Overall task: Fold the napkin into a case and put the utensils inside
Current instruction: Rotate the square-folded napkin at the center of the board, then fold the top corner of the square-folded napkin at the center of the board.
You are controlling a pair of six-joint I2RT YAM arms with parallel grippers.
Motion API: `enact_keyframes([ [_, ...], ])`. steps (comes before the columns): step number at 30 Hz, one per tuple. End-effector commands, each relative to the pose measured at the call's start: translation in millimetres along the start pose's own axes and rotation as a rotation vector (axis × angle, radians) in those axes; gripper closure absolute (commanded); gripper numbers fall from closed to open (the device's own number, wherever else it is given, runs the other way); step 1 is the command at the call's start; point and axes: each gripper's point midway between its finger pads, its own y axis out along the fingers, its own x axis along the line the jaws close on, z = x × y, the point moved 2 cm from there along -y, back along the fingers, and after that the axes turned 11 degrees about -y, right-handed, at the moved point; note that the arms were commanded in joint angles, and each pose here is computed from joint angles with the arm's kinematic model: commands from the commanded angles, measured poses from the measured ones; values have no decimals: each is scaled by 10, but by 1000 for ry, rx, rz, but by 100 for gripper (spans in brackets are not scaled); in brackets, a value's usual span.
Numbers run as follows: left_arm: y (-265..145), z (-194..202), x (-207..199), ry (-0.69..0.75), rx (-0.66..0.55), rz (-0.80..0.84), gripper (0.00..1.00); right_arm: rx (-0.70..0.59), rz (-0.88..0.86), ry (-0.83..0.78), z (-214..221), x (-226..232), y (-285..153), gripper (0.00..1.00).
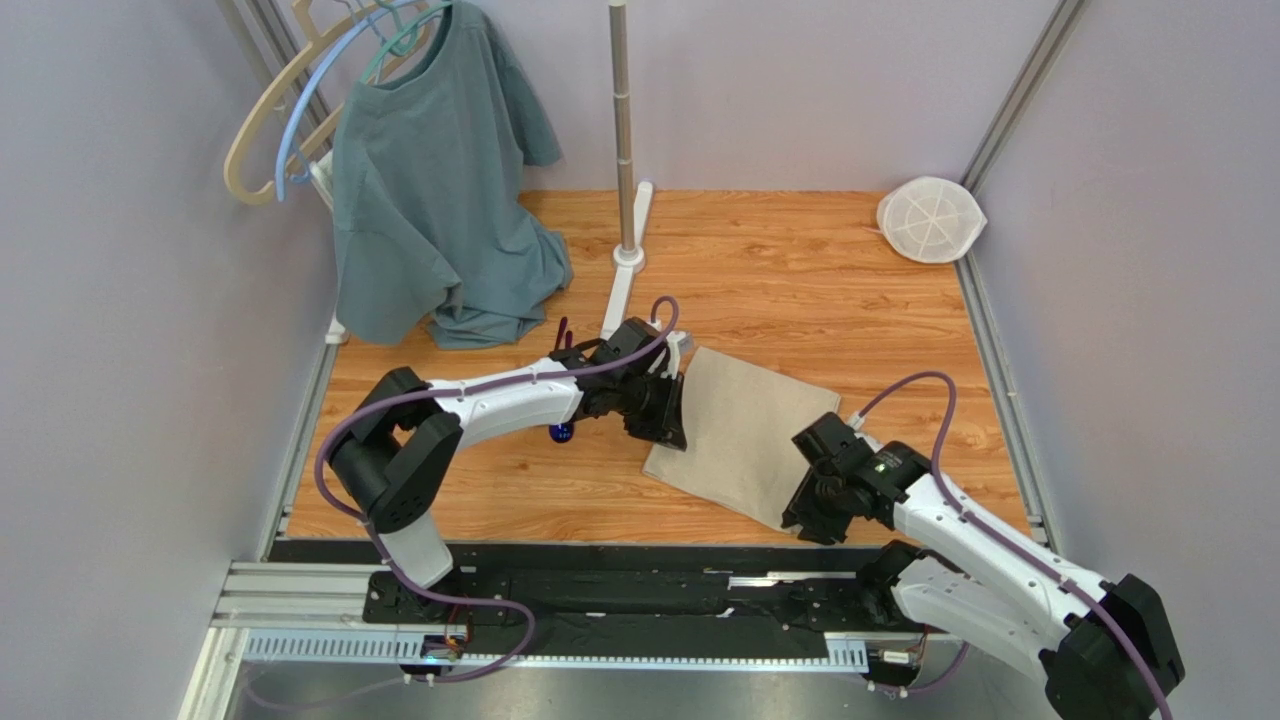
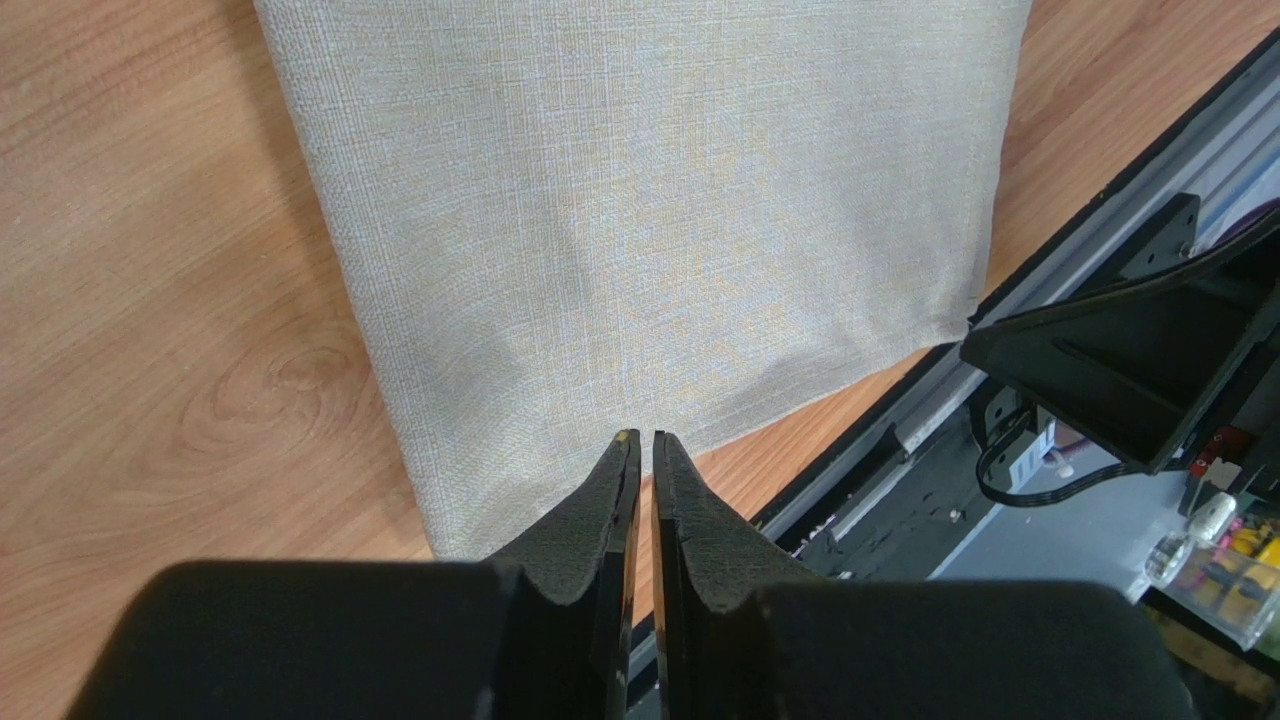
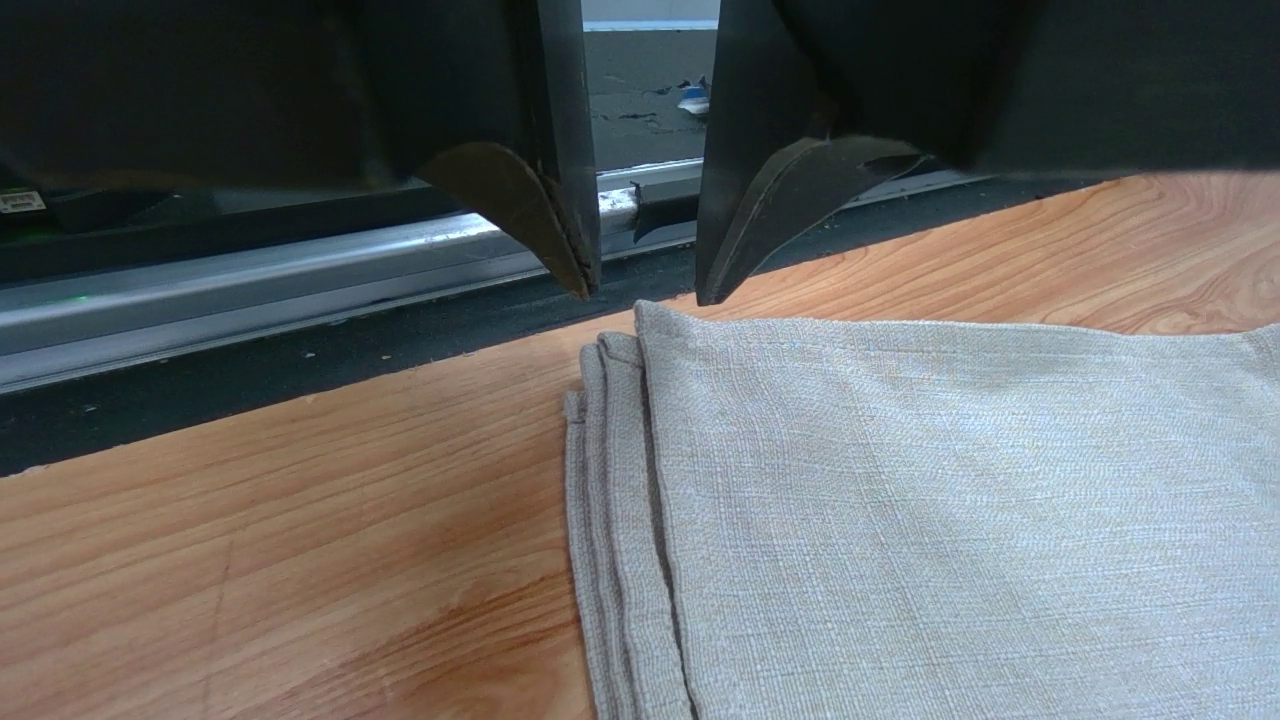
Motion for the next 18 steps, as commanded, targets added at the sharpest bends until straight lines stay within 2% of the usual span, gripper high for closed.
enact_keyframes([
  [1, -162, -63, -167, 38, -46, 58, 85, -8, 1, 46, 6, -4, 51, 65],
  [15, -158, -35, -156, 32, -38, 61, 85, -29, -65, 78, -85, 198, 146, 70],
  [17, -160, -19, -145, 31, -35, 60, 85, -29, -64, 79, -82, 194, 145, 73],
  [18, -171, -17, -148, 31, -36, 61, 85, -28, -66, 79, -79, 193, 138, 78],
])
